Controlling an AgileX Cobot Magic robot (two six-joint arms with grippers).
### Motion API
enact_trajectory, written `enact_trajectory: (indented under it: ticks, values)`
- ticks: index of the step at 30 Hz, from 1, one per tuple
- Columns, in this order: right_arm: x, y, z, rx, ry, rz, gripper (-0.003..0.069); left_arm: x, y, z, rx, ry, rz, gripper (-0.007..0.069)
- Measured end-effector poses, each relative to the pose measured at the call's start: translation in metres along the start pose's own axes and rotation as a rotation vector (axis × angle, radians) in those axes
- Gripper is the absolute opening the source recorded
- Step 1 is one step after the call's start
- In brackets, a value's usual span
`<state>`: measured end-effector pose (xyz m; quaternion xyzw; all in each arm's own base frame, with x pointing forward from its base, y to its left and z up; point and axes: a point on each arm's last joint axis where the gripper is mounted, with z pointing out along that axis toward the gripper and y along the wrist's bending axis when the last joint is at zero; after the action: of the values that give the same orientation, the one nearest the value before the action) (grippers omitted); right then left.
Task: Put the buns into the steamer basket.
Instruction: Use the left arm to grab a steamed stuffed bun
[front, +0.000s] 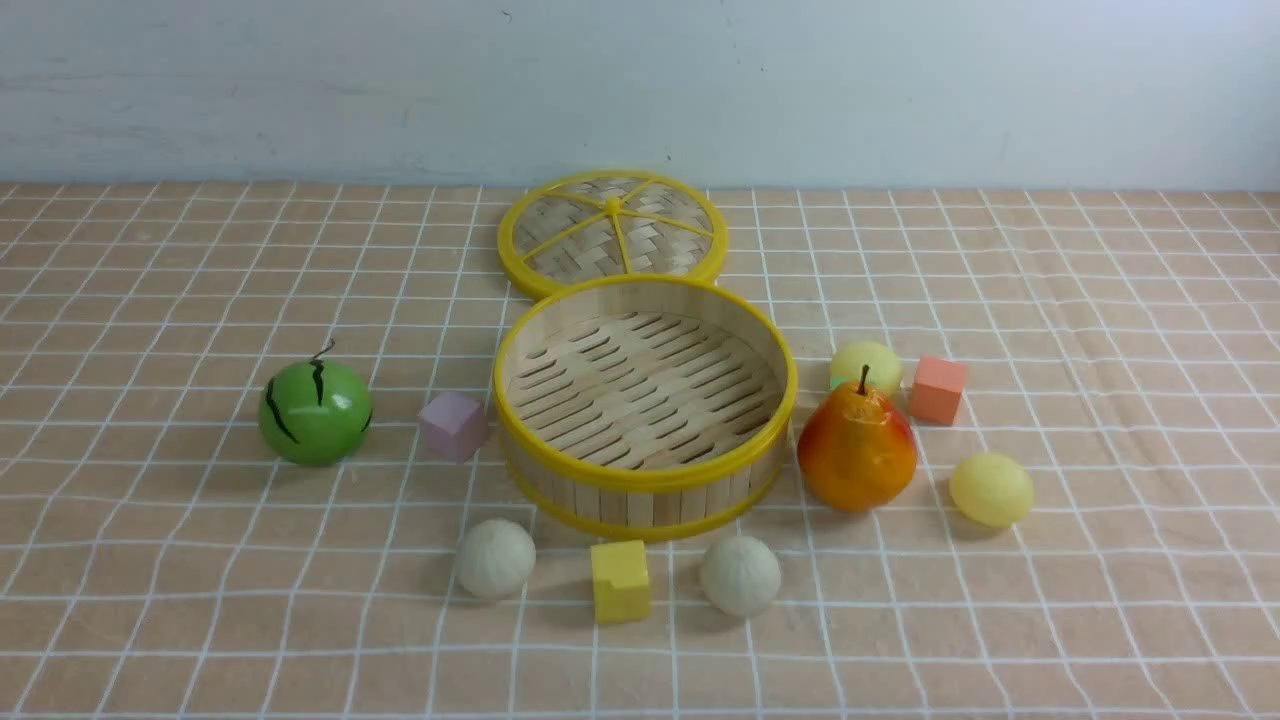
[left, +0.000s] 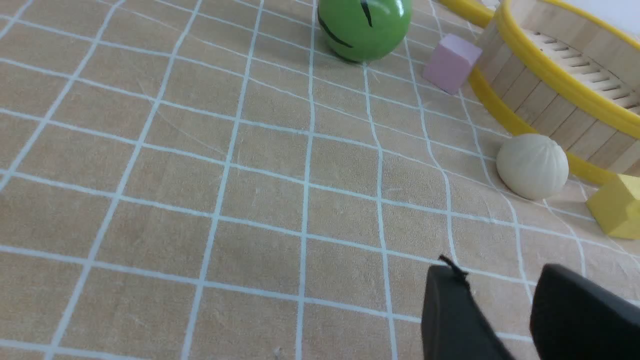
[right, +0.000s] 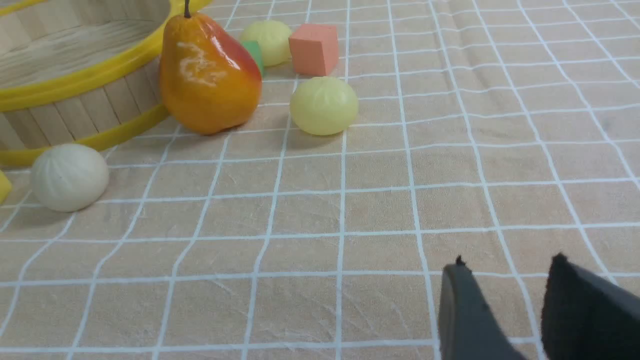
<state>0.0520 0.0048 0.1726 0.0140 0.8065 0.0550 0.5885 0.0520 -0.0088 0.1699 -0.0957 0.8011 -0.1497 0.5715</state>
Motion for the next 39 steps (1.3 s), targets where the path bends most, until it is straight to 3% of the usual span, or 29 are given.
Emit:
enact_trajectory:
  ticks: [20,22,24,25,26,27,30,32,35,38,39]
  values:
    - [0.0,0.0,0.0,0.0,0.0,0.0,0.0241,-0.001,0.0,0.0,0.004,-0.016,-0.001,0.0237]
    - [0.0,0.0,0.0,0.0,0.0,0.0,0.0241,-0.009,-0.004,0.0,0.045,-0.093,-0.105,0.0237]
    - [0.0,0.0,0.0,0.0,0.0,0.0,0.0241,-0.017,-0.007,-0.002,0.114,-0.171,-0.337,0.0237]
    - [0.0,0.0,0.0,0.0,0.0,0.0,0.0241,-0.018,-0.008,-0.002,0.12,-0.179,-0.361,0.0237]
    - [0.0,0.0,0.0,0.0,0.0,0.0,0.0241,-0.024,-0.009,-0.004,0.175,-0.237,-0.564,0.0237]
    - [0.0,0.0,0.0,0.0,0.0,0.0,0.0241,-0.028,-0.009,-0.005,0.197,-0.269,-0.642,0.0237]
    - [0.0,0.0,0.0,0.0,0.0,0.0,0.0241,-0.036,-0.008,-0.008,0.233,-0.344,-0.745,0.0233]
    - [0.0,0.0,0.0,0.0,0.0,0.0,0.0241,-0.039,-0.011,-0.01,0.247,-0.327,-0.743,0.0221]
    - [0.0,0.0,0.0,0.0,0.0,0.0,0.0241,-0.061,-0.033,-0.026,0.294,-0.194,-0.57,0.0146]
    - [0.0,0.0,0.0,0.0,0.0,0.0,0.0241,-0.082,-0.049,-0.032,0.261,-0.039,-0.421,0.0085]
    - [0.0,0.0,0.0,0.0,0.0,0.0,0.0241,-0.093,-0.057,-0.029,0.194,0.133,-0.318,0.004]
